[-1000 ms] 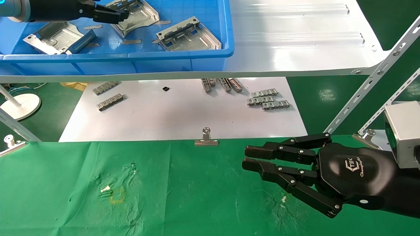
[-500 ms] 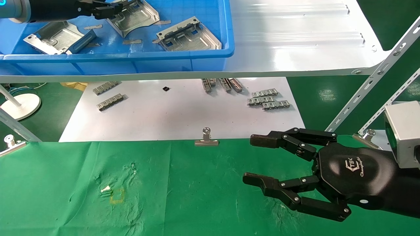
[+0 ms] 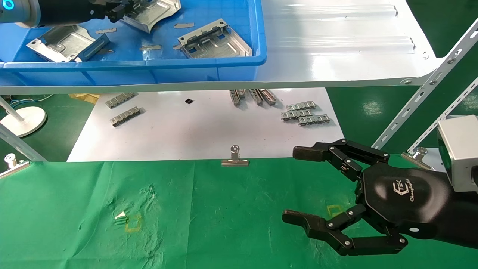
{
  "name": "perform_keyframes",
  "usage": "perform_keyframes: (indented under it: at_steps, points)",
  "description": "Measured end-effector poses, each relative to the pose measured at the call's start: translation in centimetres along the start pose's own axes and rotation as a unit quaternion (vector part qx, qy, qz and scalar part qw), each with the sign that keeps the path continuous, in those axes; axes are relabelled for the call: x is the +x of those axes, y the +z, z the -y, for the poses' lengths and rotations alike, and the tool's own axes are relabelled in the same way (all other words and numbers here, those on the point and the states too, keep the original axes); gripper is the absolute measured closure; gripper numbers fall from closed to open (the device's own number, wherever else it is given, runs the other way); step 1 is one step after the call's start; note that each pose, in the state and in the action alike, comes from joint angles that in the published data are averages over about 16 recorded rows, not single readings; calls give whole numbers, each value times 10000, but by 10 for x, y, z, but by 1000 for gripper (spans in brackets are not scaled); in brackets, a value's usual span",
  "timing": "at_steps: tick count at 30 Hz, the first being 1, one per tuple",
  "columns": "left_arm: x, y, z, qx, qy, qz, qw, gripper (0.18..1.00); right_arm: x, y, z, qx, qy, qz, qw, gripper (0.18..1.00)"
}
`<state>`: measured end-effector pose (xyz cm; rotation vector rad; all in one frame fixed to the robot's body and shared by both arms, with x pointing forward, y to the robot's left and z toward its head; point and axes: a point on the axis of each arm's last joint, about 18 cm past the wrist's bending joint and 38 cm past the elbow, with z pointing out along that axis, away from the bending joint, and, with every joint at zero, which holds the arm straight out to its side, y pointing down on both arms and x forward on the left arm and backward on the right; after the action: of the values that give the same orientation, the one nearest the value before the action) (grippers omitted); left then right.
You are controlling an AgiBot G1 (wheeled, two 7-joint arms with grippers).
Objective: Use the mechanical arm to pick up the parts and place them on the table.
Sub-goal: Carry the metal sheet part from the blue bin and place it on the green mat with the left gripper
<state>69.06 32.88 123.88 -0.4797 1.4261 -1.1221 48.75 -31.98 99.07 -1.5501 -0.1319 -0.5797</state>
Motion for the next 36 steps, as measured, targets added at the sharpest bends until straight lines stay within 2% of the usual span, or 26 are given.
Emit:
perform_keyframes:
  at_steps: [7,12,22,28,36]
  points:
    - [5,-21,18,382,269,-591,9972,905,0,0,0,0,0,0,10000,242]
    - [10,-47,25,714,587,-1170,9888,909,0,0,0,0,0,0,10000,203]
    - [18,-105,16,1274,1292,-2109,9605,910,0,0,0,0,0,0,10000,179]
    - [15,-132,0,1477,1806,-2277,9454,910,0,0,0,0,0,0,10000,179]
    - [17,-175,-36,1573,2736,-2321,9201,911,0,0,0,0,0,0,10000,179]
